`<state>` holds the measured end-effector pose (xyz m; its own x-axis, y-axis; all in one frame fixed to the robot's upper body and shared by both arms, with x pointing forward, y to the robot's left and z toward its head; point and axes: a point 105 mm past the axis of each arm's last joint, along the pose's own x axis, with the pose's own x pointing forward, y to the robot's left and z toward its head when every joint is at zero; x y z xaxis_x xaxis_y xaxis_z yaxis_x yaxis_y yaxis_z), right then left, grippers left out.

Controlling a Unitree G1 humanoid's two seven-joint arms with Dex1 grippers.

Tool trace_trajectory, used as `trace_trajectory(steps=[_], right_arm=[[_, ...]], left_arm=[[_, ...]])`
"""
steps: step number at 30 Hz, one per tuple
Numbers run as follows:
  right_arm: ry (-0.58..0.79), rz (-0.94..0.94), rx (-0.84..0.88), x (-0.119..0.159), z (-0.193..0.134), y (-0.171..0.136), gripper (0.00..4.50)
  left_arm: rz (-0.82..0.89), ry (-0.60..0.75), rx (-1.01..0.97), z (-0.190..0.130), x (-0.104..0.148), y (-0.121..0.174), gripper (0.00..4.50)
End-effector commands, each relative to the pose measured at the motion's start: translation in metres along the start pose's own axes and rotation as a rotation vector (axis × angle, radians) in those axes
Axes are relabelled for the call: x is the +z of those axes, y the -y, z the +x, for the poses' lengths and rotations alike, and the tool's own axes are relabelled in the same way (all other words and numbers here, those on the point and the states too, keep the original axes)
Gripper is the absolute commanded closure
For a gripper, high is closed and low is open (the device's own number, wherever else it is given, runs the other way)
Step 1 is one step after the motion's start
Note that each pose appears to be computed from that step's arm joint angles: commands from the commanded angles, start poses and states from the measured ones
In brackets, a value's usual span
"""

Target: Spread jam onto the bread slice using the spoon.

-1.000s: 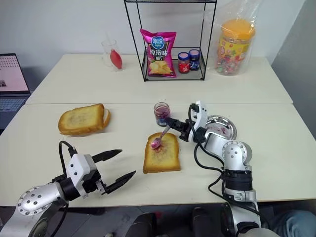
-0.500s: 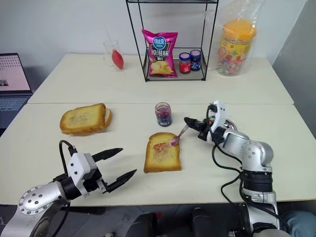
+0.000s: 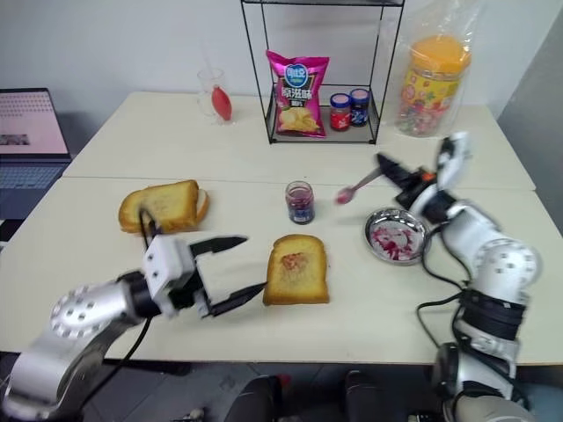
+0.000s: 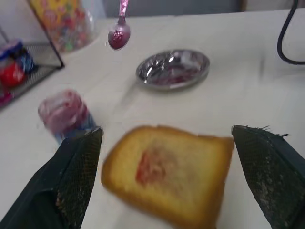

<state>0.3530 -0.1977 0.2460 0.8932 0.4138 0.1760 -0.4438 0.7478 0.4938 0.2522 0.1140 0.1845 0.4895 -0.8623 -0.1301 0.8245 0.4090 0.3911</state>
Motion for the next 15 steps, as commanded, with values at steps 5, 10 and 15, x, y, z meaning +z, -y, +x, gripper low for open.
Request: trace_trajectory(steps=[5, 10, 15], right_arm=[[0.035, -0.023, -0.139, 0.002, -0.03, 0.039, 4.46], [-0.001, 0.023, -0.212, -0.017, -0.039, 0.069, 4.46], [-0.047, 0.033, -0.226, -0.03, -0.037, 0.085, 4.46]], left_arm=[[-0.01, 0.011, -0.113, 0.031, 0.012, 0.005, 0.0], [-0.027, 0.027, -0.143, 0.061, 0.016, 0.008, 0.0], [-0.009, 0.02, -0.195, 0.071, 0.01, 0.017, 0.0]])
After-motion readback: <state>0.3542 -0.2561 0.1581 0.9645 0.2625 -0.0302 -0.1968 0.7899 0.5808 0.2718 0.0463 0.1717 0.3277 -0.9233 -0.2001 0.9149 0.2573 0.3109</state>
